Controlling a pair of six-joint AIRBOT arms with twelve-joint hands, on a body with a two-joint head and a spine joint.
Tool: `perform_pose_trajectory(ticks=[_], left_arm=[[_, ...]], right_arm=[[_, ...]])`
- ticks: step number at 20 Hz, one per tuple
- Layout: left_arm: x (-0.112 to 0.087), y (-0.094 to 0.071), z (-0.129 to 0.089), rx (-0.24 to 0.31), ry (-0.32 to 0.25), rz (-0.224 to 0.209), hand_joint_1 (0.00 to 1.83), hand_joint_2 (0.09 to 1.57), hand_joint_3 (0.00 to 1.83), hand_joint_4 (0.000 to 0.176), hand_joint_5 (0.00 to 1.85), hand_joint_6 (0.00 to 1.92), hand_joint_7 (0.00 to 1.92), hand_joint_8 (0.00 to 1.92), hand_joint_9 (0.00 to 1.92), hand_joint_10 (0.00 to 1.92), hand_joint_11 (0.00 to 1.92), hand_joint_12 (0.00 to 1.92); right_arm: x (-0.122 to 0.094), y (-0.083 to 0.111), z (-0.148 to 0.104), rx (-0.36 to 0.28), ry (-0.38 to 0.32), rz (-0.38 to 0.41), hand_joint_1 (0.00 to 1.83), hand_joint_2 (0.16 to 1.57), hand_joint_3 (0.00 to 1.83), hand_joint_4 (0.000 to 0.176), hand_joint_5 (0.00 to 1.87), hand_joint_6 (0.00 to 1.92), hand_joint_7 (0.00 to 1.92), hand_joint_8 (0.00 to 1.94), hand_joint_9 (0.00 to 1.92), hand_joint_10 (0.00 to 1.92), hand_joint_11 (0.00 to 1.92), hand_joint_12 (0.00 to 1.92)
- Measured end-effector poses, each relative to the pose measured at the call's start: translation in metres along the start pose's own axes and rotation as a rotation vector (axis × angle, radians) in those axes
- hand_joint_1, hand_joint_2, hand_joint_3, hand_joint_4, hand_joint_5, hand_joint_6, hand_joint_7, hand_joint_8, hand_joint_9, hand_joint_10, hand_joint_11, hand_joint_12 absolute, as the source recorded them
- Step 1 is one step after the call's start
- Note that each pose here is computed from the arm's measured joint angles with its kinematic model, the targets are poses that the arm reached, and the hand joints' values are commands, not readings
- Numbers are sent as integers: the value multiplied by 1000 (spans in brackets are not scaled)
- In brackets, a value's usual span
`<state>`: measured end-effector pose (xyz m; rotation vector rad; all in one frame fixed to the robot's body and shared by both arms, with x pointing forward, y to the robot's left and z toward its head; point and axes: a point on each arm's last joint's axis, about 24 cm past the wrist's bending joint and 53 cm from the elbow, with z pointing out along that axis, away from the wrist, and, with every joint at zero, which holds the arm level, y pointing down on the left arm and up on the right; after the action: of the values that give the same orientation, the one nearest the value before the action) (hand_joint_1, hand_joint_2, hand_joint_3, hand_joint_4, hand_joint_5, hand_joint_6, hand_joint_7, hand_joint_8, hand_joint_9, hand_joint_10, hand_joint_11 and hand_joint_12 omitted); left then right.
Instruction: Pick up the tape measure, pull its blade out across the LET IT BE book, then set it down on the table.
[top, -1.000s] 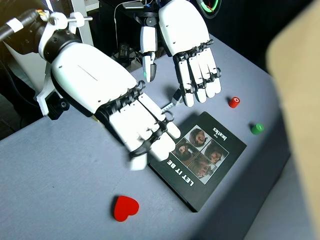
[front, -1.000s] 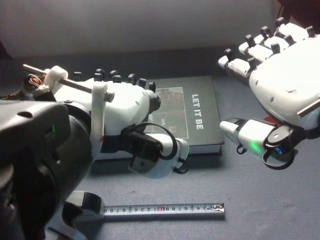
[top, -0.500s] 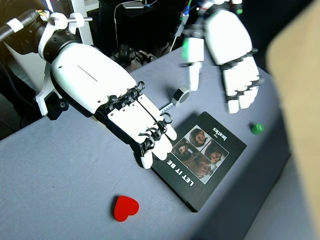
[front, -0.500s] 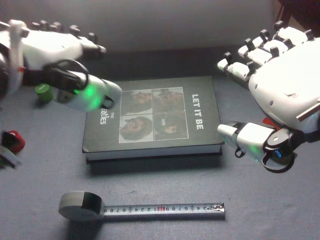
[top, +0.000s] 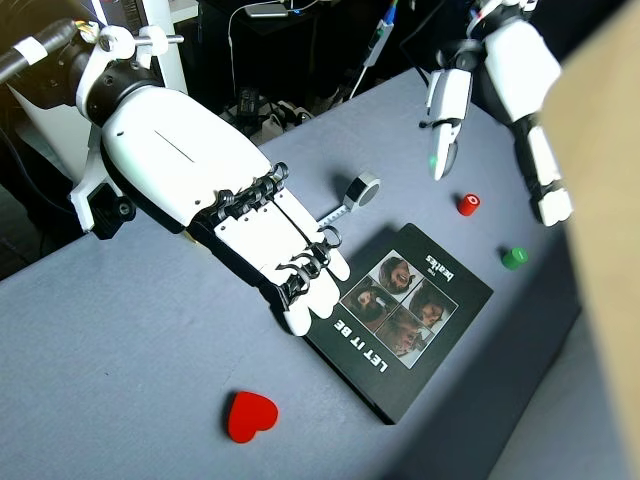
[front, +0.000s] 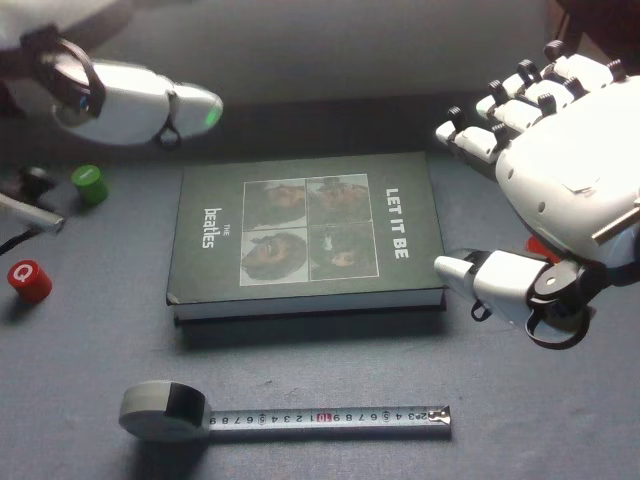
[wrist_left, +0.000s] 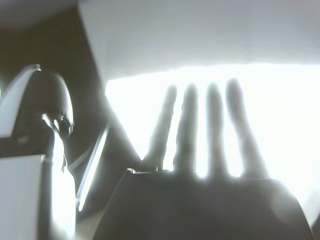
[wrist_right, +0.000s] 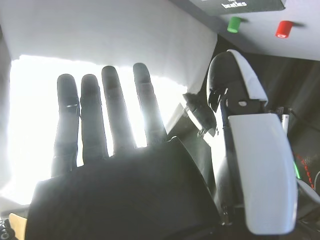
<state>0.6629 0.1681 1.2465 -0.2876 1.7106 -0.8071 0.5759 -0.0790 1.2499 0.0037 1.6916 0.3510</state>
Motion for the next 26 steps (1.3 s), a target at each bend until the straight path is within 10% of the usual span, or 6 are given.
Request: perform_pose_trajectory(ticks=[3,4,7,16,21,26], left_arm=[[37,-14,-8,105,138,-29,894,1141,1,0,581,7,582,4,512,6,191,774],[66,-1,-19,77,266,-46,900,1146,2,0,591,7,596,5,524,7,200,773],[79,31,-41,-19,349,-60,918,1156,1,0,621,6,654,6,574,8,258,777],[98,64,-64,-119,402,-94,927,1153,0,0,672,0,719,0,664,0,351,727],[122,87,-77,-190,324,-355,957,1131,0,0,662,1,710,1,652,3,358,681],[106,102,-74,-168,217,-456,976,1146,2,0,674,4,701,1,669,6,398,694]], right_arm=[[0,0,0,-1,1,0,207,1191,0,52,202,3,184,2,181,9,0,702],[0,0,0,1,1,-1,209,1191,0,51,202,3,185,2,184,9,0,707],[0,-1,-1,4,0,-1,210,1192,0,51,207,5,209,11,193,12,0,705],[1,1,-1,-1,-2,-11,234,1215,3,18,202,2,206,8,190,5,0,684],[2,1,-1,-4,1,-11,209,1231,3,14,172,2,262,6,246,11,0,843],[1,1,-1,-3,-2,-13,177,1239,1,12,213,7,262,1,244,9,0,793]])
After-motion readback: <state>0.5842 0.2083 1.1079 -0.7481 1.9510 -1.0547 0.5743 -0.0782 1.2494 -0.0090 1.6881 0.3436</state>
